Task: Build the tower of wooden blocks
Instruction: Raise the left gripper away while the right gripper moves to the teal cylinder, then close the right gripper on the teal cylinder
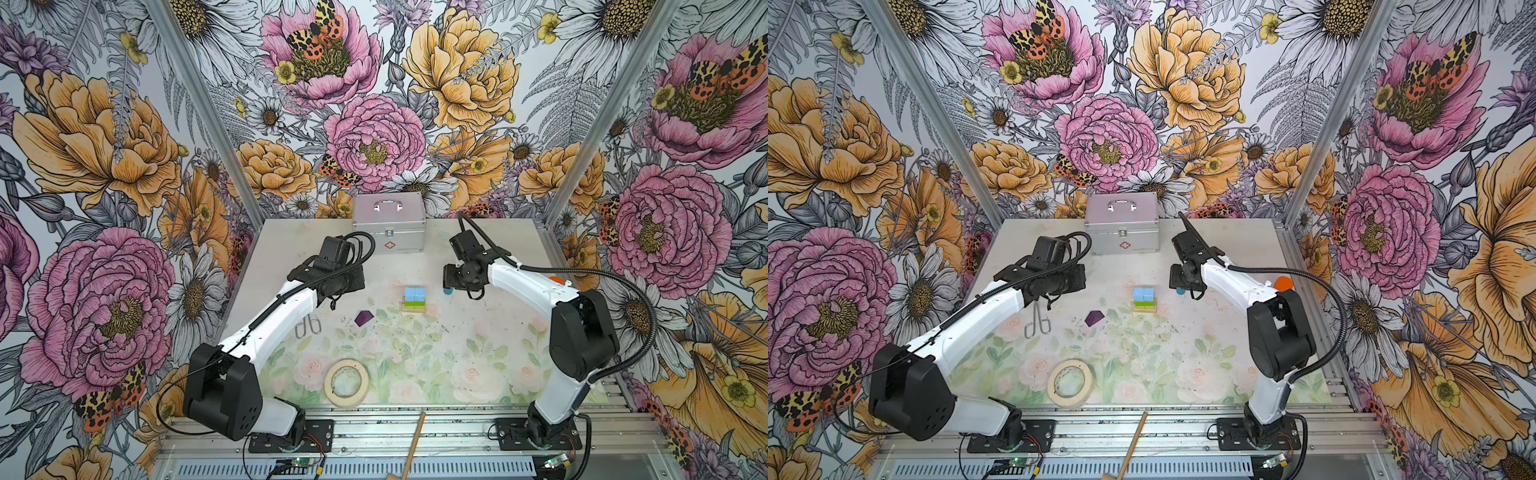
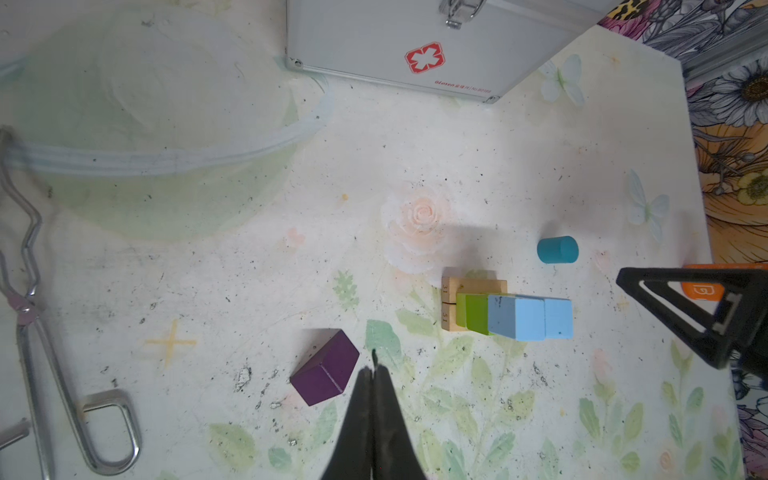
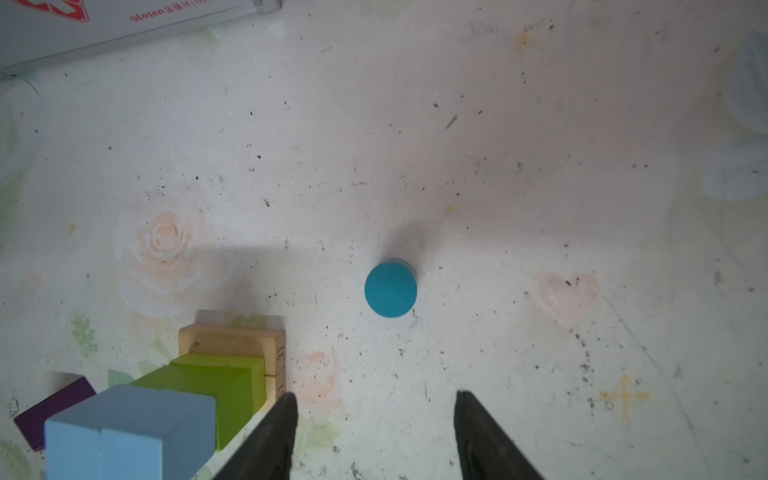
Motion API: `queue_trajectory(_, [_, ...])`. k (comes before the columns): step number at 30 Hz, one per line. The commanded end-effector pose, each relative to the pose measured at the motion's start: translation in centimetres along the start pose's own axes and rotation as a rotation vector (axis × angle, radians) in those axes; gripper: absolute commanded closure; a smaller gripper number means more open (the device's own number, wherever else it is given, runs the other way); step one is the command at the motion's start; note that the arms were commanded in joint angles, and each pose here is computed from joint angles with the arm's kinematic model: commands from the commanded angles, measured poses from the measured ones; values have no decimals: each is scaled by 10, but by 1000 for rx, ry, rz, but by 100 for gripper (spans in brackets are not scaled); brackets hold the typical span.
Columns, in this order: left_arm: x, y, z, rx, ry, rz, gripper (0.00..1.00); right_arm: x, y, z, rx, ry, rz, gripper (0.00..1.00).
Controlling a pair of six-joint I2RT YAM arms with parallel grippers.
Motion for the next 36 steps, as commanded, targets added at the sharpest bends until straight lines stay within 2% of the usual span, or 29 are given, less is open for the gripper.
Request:
queue_trajectory(1, [7,-2,10,-12,37,-23,99,-8,11,0,49,-61,9,38])
queue_trajectory(16, [2,-4,19,-1,51,-6,98,-60,20,1,63,-137,87,38])
queue_trajectory(21, [1,-4,20,1,53,-3,98,-65,24,-1,59,-143,88,49])
queue_trajectory(26, [-1,-4,20,4,51,1,98,-69,26,0,57,-137,94,55])
queue_trajectory(32, [0,-3,19,3,46,1,98,-74,26,0,53,-125,110,57])
queue_trajectory(36, [-1,-4,19,3,47,3,98,-77,24,0,50,-124,119,61])
Point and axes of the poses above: each gripper's point midway between its finger pads, its own x axis back along the fingers, its own z axis along the line the jaws close on, y = z × x, the point moved 8 cm from there along x, back along the fingers, and after that the axes turned 8 degrees about -x, right-handed, at the moved point
